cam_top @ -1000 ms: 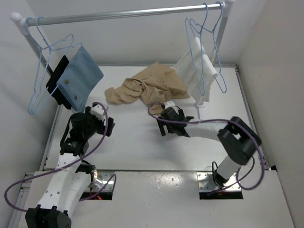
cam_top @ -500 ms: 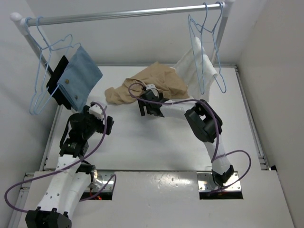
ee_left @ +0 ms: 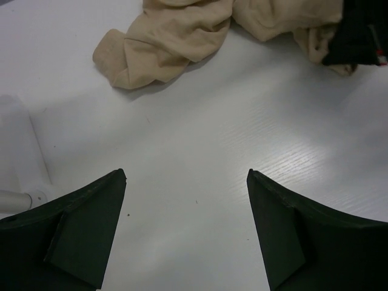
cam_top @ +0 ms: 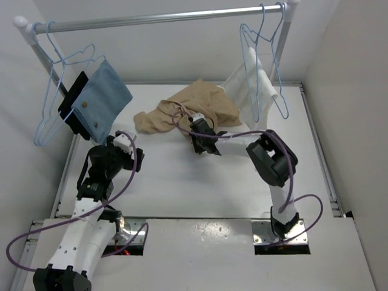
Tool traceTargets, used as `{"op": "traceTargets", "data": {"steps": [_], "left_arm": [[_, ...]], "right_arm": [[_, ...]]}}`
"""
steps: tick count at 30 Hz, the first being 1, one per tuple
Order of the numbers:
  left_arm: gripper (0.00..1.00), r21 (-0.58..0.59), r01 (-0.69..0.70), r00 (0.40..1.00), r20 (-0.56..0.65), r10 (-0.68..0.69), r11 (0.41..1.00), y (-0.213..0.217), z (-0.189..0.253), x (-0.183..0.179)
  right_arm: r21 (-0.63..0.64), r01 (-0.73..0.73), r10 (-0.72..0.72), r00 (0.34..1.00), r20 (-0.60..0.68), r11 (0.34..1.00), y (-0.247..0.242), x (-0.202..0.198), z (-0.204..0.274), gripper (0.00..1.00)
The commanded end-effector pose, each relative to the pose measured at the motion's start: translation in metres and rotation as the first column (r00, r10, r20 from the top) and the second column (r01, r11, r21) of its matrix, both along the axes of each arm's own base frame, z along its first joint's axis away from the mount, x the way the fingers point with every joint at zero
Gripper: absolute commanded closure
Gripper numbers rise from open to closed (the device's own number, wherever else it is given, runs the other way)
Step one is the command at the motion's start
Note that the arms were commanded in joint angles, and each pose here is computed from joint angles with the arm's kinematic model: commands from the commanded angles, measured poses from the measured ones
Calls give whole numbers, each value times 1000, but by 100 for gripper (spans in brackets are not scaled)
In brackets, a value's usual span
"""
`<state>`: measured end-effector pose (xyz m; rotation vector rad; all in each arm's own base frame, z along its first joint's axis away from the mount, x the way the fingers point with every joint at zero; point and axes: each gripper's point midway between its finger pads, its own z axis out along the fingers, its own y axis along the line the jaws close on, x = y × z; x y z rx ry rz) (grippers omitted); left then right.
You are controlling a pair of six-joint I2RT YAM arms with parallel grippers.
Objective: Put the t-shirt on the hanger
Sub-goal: Move the tshirt to the center of the board
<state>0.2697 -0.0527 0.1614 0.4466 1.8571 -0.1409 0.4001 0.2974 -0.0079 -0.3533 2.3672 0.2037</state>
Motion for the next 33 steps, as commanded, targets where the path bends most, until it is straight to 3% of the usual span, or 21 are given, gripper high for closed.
{"op": "traceTargets", "data": {"steps": [1,2,4,5,6,8,10,14,15,16,17,18,20,25,26,30,33], "left_arm": [[14,0,-20,999,44,20,1000,4,7,4],[21,7,-37,999,25,37,999,7,-1,4],[27,25,-74,997,-12,74,997,14,-13,5],[32,27,-74,997,-29,74,997,14,-18,6],[32,47,-66,997,-48,68,997,15,-22,9],[35,65,-35,996,-79,40,997,9,-25,10],[35,77,36,994,-108,-28,996,-3,-32,11],[29,86,130,982,-150,-116,988,-23,-36,16],[25,89,150,982,-133,-138,985,-28,-28,22],[23,97,170,979,-130,-157,981,-34,-27,25],[22,92,188,977,-118,-176,978,-39,-24,30],[20,92,205,974,-116,-194,974,-46,-22,34],[19,75,225,972,-93,-217,972,-56,-16,40],[18,-26,226,973,-41,-227,974,-81,16,58],[18,-69,178,981,-62,-183,982,-81,15,63],[19,-150,72,991,-99,-87,986,-80,19,76],[21,-158,-10,994,-107,-7,987,-72,21,87]], "right_arm": [[-18,-271,261,943,-207,962,-2,-92,-23,100],[-31,-285,265,923,-280,958,-21,-119,-33,100],[-15,-303,287,915,-282,953,-28,-147,-13,100],[-74,-309,267,902,-339,948,-53,-179,-25,100],[-105,-236,202,944,-263,966,-66,-178,-4,100],[-188,-174,115,950,-290,967,-106,-213,-9,100],[-81,-56,37,975,-218,995,-108,-218,20,100],[-138,92,-110,985,-134,986,-142,-223,47,100],[-236,136,-165,980,-111,962,-166,-225,51,94],[-232,174,-203,974,-106,957,-168,-224,54,79],[-213,159,-186,976,-115,964,-165,-226,57,45],[-149,135,-149,985,-92,980,-152,-220,65,38],[-141,59,-69,995,-69,988,-141,-217,68,11],[-166,-79,83,996,19,983,-107,-195,102,9],[-205,-175,177,984,-7,963,-97,-198,99,9],[-111,-375,383,922,64,920,-29,-184,149,10],[3,-525,515,837,185,851,26,-179,208,18]]}}
